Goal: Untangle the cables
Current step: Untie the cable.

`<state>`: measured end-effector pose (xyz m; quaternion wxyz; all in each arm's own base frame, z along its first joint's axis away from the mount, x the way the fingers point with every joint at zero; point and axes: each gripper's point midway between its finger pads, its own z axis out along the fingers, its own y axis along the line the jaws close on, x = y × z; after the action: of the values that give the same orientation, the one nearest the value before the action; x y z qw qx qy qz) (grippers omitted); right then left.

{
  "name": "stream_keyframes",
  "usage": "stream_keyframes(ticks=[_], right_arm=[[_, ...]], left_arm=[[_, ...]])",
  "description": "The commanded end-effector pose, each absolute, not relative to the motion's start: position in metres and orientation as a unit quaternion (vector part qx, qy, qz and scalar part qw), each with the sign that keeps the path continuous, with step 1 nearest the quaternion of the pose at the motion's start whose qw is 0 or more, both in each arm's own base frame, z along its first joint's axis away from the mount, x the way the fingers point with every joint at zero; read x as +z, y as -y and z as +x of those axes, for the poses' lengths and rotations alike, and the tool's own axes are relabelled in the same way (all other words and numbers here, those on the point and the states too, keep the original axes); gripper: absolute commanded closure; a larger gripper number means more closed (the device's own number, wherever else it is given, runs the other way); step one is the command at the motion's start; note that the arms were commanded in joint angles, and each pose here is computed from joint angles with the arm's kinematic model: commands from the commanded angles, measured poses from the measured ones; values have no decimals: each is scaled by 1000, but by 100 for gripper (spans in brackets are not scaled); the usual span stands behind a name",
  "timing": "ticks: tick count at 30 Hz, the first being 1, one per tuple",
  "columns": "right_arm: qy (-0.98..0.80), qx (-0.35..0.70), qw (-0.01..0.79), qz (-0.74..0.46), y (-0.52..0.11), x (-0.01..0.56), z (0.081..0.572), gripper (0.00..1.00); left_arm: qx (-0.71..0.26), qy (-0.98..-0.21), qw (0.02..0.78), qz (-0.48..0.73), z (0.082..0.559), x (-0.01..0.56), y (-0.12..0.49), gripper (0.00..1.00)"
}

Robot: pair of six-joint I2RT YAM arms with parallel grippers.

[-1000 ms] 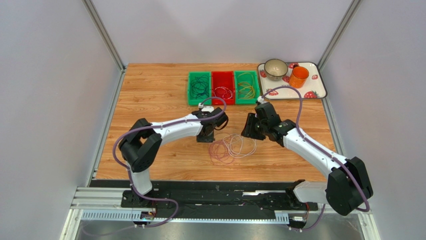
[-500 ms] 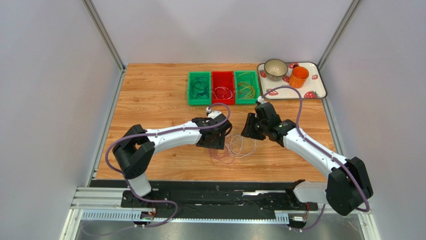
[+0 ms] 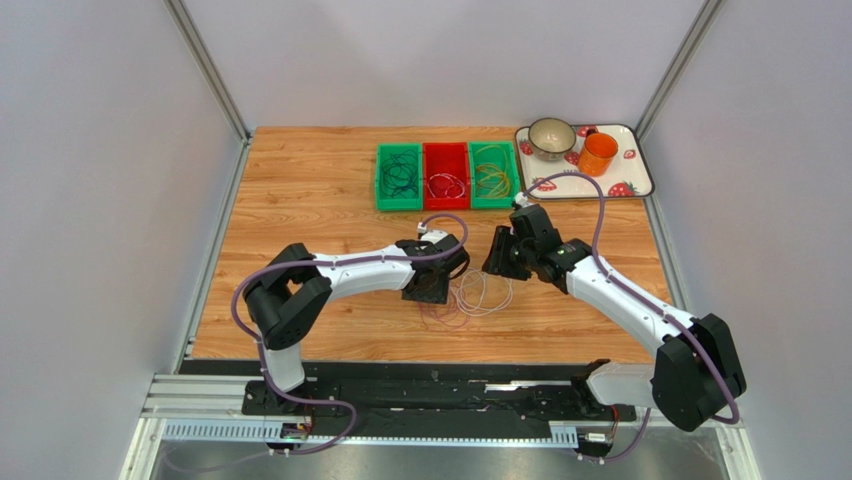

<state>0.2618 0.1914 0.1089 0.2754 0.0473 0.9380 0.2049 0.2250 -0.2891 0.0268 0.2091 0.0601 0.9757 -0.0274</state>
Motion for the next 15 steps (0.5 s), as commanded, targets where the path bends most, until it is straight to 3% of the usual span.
stream_keyframes(ticks=[1,3,8,11,14,15], right_arm=[[-930,217,294,41,-196,120,268,57],[-930,219,293,40,-197,120,267,57],[-930,219,292,42,-197,121,267,57],[-930,220,293,42,-197,122,267,57],[-931,217,291,41,-196,122,266,57],[-930,218,292,40,-196,123,266,57]], left_arm=[[-20,-977,204,50,221,16,291,41],[-13,-979,199,48,219,10,289,46],[6,-981,191,45,211,-5,283,46],[11,-981,187,42,209,-13,280,53],[21,-980,192,44,210,-14,275,75],[25,-979,199,45,213,-12,273,88]])
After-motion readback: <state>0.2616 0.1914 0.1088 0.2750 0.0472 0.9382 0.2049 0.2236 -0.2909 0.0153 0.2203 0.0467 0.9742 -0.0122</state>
